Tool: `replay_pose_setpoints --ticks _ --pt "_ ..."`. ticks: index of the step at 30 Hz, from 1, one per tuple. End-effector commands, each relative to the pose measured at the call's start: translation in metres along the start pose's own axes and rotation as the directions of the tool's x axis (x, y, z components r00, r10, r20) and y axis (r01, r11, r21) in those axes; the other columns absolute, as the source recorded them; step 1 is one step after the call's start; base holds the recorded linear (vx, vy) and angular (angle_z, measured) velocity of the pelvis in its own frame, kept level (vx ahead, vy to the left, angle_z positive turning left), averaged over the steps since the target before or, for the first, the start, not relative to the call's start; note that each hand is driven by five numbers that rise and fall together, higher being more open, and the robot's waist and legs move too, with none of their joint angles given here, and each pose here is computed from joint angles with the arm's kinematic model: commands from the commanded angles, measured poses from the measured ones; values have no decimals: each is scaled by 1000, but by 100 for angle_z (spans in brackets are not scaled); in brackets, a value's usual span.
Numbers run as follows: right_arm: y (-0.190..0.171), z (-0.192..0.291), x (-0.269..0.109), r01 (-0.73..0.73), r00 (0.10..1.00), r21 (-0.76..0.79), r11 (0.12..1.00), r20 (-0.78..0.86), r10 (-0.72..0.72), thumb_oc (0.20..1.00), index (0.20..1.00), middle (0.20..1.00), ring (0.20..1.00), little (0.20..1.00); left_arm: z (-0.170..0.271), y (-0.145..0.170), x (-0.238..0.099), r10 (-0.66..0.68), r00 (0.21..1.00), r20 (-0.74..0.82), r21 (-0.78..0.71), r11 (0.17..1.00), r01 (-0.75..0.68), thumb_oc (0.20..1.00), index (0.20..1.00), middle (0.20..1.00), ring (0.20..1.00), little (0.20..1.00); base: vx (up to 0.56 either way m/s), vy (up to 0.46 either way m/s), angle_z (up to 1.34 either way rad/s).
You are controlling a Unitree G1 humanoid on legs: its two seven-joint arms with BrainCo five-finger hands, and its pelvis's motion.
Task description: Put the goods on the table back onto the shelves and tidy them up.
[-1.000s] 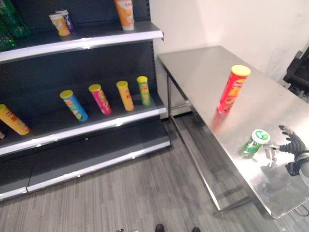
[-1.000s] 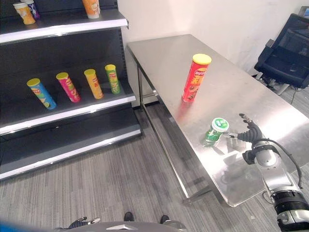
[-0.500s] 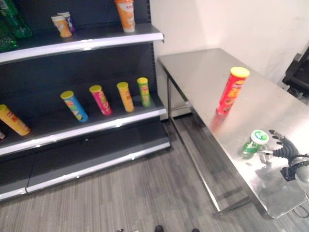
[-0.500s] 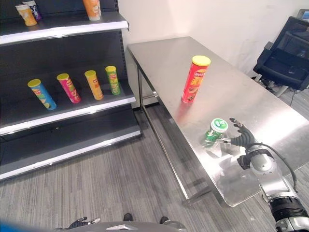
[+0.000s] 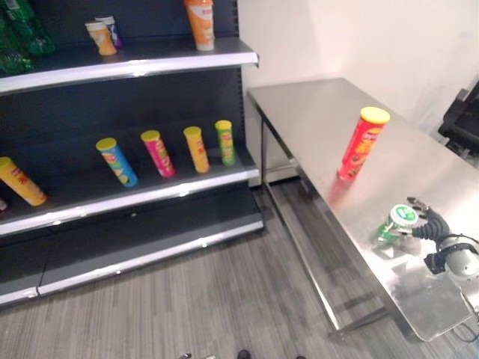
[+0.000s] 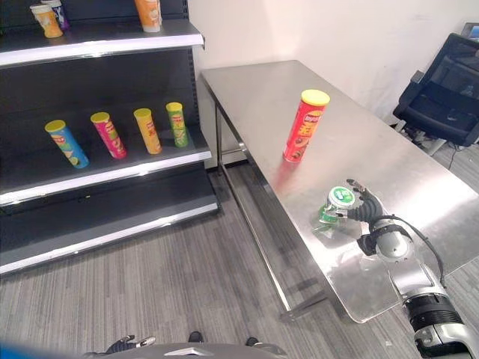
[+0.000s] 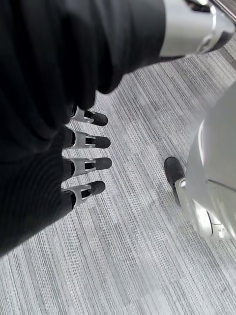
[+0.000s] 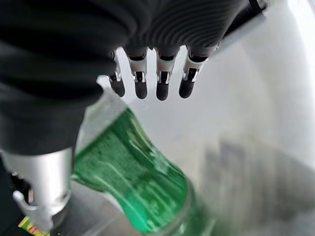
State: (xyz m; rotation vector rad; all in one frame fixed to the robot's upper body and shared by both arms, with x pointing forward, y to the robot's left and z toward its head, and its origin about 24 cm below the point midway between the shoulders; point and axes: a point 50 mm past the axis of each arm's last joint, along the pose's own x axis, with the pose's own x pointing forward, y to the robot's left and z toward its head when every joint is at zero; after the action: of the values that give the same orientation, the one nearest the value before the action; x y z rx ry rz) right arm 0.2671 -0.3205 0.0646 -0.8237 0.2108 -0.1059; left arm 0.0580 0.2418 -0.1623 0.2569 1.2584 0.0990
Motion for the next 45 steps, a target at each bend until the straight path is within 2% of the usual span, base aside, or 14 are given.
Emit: replay_pose_setpoints --ticks 1,12,20,28,37,45 --pt "-7 25 19 49 996 -38 998 81 -45 200 200 200 200 200 24 12 4 40 997 65 5 999 -40 1000 1000 1000 1000 1000 19 -17 6" --pt "-5 38 15 27 988 -72 997 152 -16 200 200 200 200 200 19 14 2 46 997 56 -21 999 -45 1000 1000 1000 1000 1000 10 -31 6" --pt "-24 66 4 120 949 -67 990 300 -95 200 200 200 200 200 16 18 1 70 996 53 -66 996 -66 1000 1000 1000 1000 1000 9 -52 6" --pt "-44 105 -6 223 863 -15 975 469 -190 200 200 200 200 200 33 19 2 93 990 108 -173 982 -74 1000 1000 1000 1000 1000 -63 0 32" --pt "-35 119 -7 221 839 -31 975 516 -174 200 200 200 200 200 26 29 2 133 988 82 -132 984 -121 1000 1000 1000 1000 1000 208 268 27" --pt "-18 144 3 184 812 -8 983 565 -147 200 200 200 200 200 39 58 0 196 975 104 -60 980 -190 1000 1000 1000 1000 1000 176 369 2"
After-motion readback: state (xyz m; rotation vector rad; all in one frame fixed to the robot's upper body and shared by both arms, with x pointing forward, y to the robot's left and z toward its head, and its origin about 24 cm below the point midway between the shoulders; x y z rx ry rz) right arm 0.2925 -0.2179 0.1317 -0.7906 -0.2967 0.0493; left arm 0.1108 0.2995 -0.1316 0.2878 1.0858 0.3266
